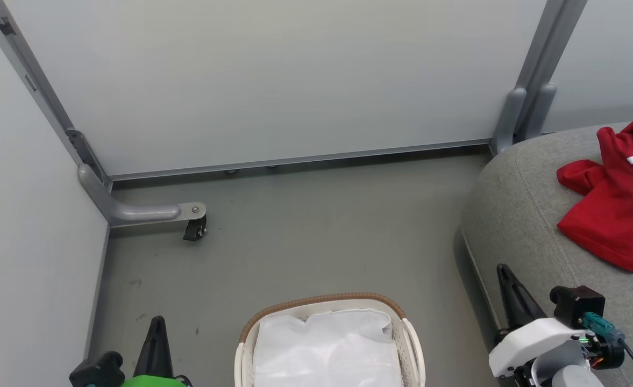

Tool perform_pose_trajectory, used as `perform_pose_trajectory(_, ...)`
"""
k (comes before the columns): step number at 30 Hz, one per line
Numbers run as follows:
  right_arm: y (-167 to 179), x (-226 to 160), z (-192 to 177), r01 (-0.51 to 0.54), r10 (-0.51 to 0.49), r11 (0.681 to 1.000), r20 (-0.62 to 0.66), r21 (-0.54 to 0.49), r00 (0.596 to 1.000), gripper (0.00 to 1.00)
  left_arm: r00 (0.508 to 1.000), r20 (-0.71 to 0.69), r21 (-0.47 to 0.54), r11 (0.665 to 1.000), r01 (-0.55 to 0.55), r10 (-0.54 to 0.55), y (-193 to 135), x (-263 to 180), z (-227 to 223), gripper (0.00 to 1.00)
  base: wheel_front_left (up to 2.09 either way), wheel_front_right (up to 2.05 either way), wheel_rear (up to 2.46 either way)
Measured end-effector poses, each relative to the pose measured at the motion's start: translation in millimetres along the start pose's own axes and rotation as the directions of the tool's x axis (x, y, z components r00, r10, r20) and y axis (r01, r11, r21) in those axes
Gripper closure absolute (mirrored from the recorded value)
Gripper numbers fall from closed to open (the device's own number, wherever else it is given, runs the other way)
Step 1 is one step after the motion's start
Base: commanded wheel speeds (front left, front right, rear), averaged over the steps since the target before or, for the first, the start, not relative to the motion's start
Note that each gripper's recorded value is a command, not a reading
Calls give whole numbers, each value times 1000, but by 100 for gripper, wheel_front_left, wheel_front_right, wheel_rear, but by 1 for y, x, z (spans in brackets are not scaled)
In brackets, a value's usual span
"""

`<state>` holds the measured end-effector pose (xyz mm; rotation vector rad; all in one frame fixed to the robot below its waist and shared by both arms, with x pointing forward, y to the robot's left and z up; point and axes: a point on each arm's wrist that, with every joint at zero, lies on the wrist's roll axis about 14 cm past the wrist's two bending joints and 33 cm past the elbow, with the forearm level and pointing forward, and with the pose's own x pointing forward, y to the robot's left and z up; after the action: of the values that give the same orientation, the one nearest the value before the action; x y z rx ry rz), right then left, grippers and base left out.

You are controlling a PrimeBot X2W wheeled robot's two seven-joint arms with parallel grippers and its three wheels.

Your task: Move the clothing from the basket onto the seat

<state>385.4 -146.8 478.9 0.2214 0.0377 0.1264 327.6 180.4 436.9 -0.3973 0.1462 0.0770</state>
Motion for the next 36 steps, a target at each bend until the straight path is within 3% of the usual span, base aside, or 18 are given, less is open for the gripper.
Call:
perform_pose_trajectory(16,-13,0,6,67,-69,958,-3,280,998,100,999,-16,-244,969,-43,40,8,8,8,100,0,0,0)
perform_pose_trajectory(36,-26,-1,10,103,-114,831,-13,547,993,100,999,-10,-483,875,-32,31,7,19,22,100,0,0,0)
